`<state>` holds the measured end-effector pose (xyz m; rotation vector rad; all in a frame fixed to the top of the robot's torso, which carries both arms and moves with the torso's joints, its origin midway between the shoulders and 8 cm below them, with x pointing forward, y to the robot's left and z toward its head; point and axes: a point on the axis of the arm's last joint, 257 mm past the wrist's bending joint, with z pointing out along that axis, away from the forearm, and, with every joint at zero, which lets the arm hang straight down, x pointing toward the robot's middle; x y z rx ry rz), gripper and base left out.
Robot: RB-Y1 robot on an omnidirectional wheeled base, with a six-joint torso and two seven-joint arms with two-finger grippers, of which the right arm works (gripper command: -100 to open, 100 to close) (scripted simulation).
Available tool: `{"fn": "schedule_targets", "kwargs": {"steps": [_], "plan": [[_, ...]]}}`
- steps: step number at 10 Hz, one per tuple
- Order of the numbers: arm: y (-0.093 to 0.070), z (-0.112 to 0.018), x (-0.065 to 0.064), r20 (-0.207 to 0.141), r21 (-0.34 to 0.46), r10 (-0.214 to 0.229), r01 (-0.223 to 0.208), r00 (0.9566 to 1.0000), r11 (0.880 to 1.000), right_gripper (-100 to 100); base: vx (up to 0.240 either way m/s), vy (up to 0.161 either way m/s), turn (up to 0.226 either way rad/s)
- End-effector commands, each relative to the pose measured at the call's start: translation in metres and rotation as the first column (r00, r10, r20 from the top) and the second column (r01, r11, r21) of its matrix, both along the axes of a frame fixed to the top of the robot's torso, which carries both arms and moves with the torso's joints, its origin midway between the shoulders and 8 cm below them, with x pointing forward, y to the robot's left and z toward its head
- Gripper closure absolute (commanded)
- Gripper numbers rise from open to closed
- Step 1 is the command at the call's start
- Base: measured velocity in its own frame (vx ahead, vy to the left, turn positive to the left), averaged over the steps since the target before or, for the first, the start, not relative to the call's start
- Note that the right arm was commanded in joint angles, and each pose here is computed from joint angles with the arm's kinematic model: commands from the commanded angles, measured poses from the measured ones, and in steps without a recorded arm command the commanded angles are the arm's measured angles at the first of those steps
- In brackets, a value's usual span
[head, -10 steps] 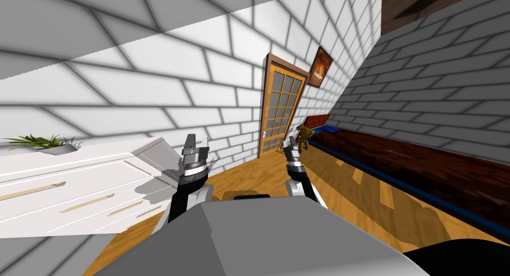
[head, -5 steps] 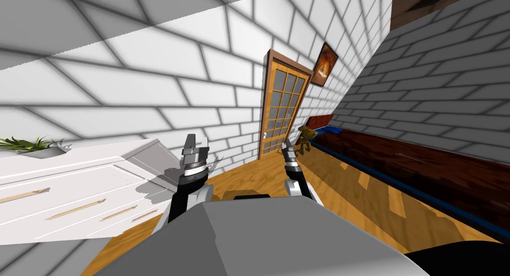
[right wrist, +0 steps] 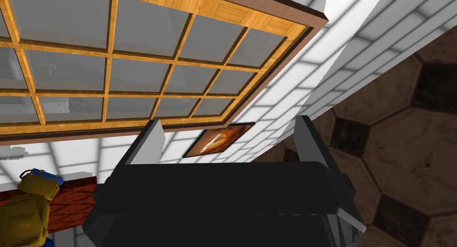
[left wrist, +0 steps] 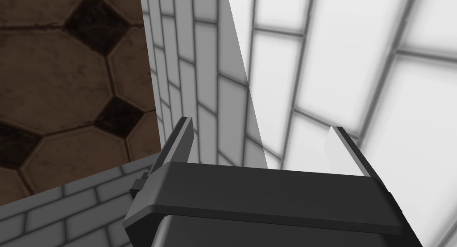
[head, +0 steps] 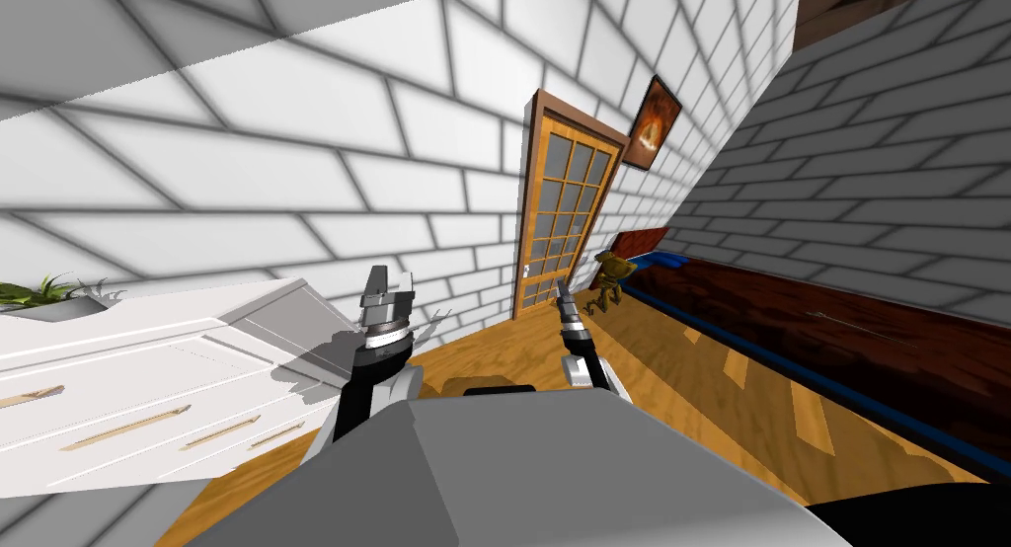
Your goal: Pull the door open
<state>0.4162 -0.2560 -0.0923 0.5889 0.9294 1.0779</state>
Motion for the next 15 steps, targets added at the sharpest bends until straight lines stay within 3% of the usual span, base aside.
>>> {"fn": "schedule_targets", "kwargs": {"steps": [1, 3, 5, 7, 12, 13, 15], "plan": [[-0.001, -0.014, 0.005, -0.017, -0.049, -0.018, 0.017, 0.9997, 0.999, -100, 0.109, -0.024, 0.032], [-0.002, -0.033, 0.012, -0.042, -0.108, -0.04, 0.035, 0.9983, 0.993, -100, 0.092, -0.046, 0.036], [-0.002, -0.042, 0.015, -0.052, -0.139, -0.051, 0.043, 0.9974, 0.989, -100, 0.072, -0.035, 0.025], [-0.003, -0.06, 0.02, -0.07, -0.201, -0.072, 0.057, 0.9949, 0.978, -100, 0.071, -0.028, 0.027], [-0.006, -0.103, 0.032, -0.104, -0.355, -0.124, 0.08, 0.9867, 0.931, -100, 0.098, -0.042, 0.038], [-0.006, -0.106, 0.032, -0.11, -0.355, -0.125, 0.078, 0.986, 0.932, -100, 0.067, -0.031, 0.013], [-0.008, -0.124, 0.035, -0.123, -0.414, -0.145, 0.082, 0.9818, 0.906, -100, 0.065, -0.027, 0.031]]}}
